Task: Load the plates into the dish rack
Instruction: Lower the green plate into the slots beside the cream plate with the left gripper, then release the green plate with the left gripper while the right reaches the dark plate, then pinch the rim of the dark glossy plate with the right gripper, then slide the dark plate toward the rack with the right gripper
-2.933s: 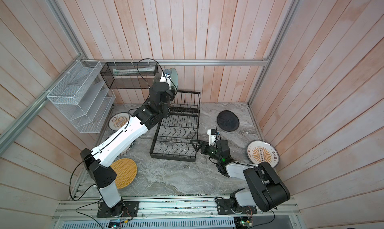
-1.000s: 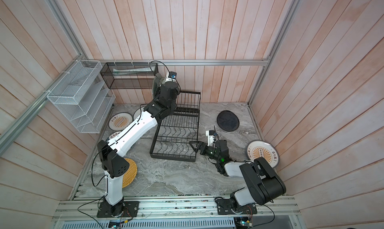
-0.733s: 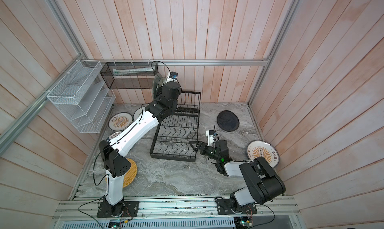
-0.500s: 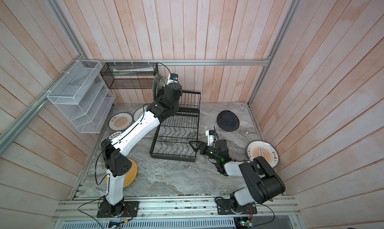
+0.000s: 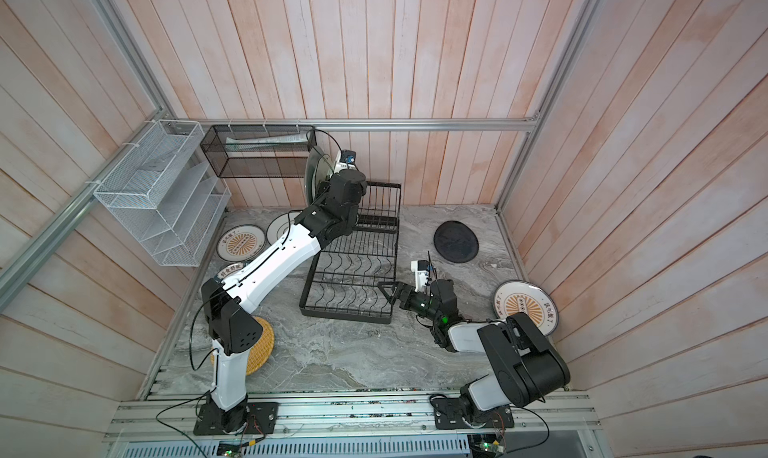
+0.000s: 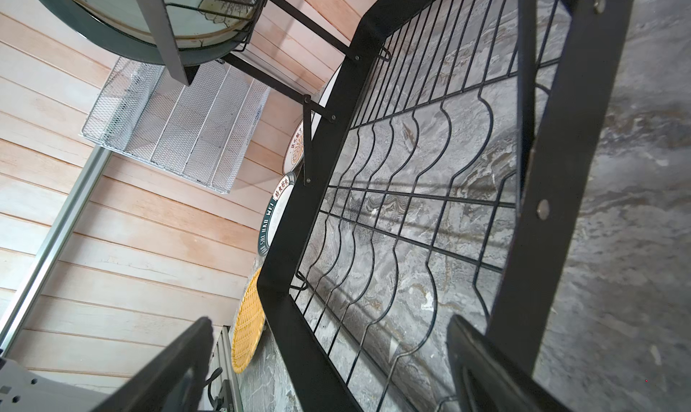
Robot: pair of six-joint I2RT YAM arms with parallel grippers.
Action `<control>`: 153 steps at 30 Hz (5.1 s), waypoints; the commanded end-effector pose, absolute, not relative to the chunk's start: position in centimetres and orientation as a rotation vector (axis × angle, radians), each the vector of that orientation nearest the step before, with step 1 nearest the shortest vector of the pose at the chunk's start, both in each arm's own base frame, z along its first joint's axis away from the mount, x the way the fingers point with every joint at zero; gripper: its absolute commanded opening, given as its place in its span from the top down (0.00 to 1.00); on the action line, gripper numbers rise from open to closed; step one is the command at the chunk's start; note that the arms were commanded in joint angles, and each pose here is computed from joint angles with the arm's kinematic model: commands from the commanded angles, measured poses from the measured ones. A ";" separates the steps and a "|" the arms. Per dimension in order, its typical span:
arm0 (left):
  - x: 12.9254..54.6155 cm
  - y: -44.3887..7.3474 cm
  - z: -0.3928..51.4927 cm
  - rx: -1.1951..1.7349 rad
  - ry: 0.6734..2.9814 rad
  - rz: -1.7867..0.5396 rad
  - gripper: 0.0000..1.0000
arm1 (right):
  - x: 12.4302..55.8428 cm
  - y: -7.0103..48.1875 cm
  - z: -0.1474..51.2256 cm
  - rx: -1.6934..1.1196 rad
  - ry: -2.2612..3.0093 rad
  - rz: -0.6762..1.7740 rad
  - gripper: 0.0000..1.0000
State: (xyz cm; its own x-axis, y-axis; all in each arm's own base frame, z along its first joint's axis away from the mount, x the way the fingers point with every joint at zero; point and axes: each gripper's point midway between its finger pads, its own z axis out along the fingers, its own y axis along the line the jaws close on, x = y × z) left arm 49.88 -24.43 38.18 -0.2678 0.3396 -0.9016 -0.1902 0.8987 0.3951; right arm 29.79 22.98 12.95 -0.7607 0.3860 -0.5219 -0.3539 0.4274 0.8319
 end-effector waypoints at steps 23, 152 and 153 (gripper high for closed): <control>45.7 -22.6 47.7 0.051 1.687 0.307 0.57 | 28.3 23.7 17.5 -0.161 1.841 1.400 0.02; 19.2 -15.1 27.3 0.275 1.938 -0.724 0.00 | 51.1 -2.8 -2.8 0.814 2.495 0.900 0.87; 19.2 -15.1 27.3 0.275 1.937 -0.724 0.00 | 51.1 -2.9 -2.9 0.822 2.501 0.889 0.89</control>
State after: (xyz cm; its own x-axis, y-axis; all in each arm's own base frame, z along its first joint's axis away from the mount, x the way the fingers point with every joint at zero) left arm 19.02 -15.28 27.43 -0.4761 -0.1133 -0.8721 0.4921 0.7875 -0.3710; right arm 53.67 -2.96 2.57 -0.7456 0.6137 -0.2598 0.2409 0.6117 0.7535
